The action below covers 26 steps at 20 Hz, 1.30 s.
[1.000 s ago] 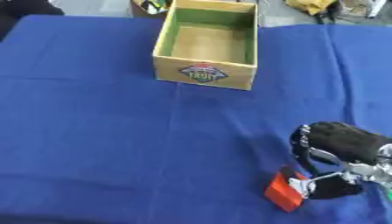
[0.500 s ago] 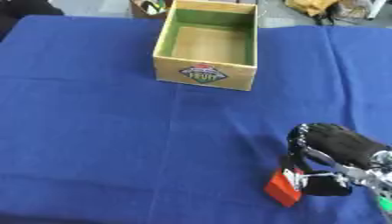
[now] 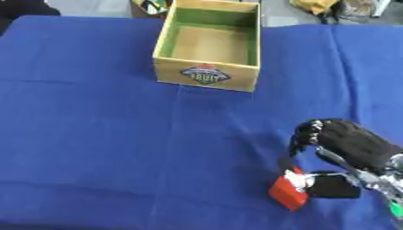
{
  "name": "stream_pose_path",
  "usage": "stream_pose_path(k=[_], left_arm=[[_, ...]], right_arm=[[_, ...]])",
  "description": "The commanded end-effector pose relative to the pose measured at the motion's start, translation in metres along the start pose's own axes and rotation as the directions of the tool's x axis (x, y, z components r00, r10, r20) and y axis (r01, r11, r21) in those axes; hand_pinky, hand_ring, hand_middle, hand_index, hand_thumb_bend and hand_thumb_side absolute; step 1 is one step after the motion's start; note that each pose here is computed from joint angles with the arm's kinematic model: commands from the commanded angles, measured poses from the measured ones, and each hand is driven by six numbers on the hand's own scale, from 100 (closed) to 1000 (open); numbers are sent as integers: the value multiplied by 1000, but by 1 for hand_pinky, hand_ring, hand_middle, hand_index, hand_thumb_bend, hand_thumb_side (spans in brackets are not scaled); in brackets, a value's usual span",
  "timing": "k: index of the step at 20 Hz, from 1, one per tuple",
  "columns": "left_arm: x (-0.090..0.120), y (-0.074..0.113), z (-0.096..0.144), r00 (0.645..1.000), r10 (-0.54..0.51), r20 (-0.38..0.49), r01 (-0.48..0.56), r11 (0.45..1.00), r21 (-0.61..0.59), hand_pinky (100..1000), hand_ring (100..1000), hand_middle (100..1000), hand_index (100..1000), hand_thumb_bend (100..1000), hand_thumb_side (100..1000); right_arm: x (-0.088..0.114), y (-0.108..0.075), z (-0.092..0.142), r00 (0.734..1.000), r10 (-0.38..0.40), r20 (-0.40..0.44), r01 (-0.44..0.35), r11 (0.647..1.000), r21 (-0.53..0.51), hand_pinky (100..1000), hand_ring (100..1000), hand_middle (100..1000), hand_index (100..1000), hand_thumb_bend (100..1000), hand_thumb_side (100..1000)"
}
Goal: Pick up objects on the table and place them in the box.
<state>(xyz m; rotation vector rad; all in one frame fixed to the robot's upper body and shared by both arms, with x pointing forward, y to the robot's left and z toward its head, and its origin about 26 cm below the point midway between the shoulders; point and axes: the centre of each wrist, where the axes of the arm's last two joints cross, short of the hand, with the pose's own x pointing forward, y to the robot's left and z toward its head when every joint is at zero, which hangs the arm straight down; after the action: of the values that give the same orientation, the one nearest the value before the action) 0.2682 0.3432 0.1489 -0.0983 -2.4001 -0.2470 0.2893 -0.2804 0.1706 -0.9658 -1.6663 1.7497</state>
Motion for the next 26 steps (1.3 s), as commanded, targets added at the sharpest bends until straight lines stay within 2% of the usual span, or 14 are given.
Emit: stream_pose_path(k=[1,3,7,8,9,10,12,16,21,26], left_arm=[[6,1,-4,1000,-15,19,16,1000,-20,238,309,419,725,100,1000],[6,1,-4,1000,-15,20,16,1000,-22,238,309,420,726,100,1000],[6,1,-4,1000,-16,19,17,1000,-24,239,309,420,726,100,1000],[6,1,-4,1000,-16,19,17,1000,-25,239,309,420,726,100,1000],[6,1,-4,1000,-17,19,17,1000,-25,239,309,420,726,100,1000],[6,1,-4,1000,-17,19,17,1000,-26,239,309,420,726,100,1000],[6,1,-4,1000,-17,18,18,1000,-26,239,309,421,726,100,1000],[6,1,-4,1000,-18,17,19,999,-28,239,312,421,726,100,1000],[7,2,-4,1000,-21,13,21,999,-31,239,313,421,726,100,1000],[7,2,-5,1000,-22,12,22,999,-32,239,313,422,726,100,1000]], right_arm=[[-1,-9,2,998,62,-3,-62,997,-51,668,690,525,670,237,953],[-1,-9,3,996,88,-2,-88,995,-54,671,709,543,706,281,998],[1,-6,3,991,135,1,-135,990,-39,680,741,546,775,390,1000],[1,-5,2,989,145,6,-145,989,-27,685,754,555,816,470,1000],[2,-4,2,988,155,14,-155,988,-9,687,758,559,825,507,1000],[4,-3,2,986,162,21,-163,987,9,690,761,562,831,591,975],[5,-2,0,985,172,32,-173,984,44,690,760,558,829,666,886],[8,0,-2,981,187,46,-191,976,102,689,761,563,829,681,814],[12,3,-3,980,192,46,-197,969,149,685,760,567,826,660,805],[12,3,-4,982,187,8,-186,968,167,679,753,558,817,646,825]])
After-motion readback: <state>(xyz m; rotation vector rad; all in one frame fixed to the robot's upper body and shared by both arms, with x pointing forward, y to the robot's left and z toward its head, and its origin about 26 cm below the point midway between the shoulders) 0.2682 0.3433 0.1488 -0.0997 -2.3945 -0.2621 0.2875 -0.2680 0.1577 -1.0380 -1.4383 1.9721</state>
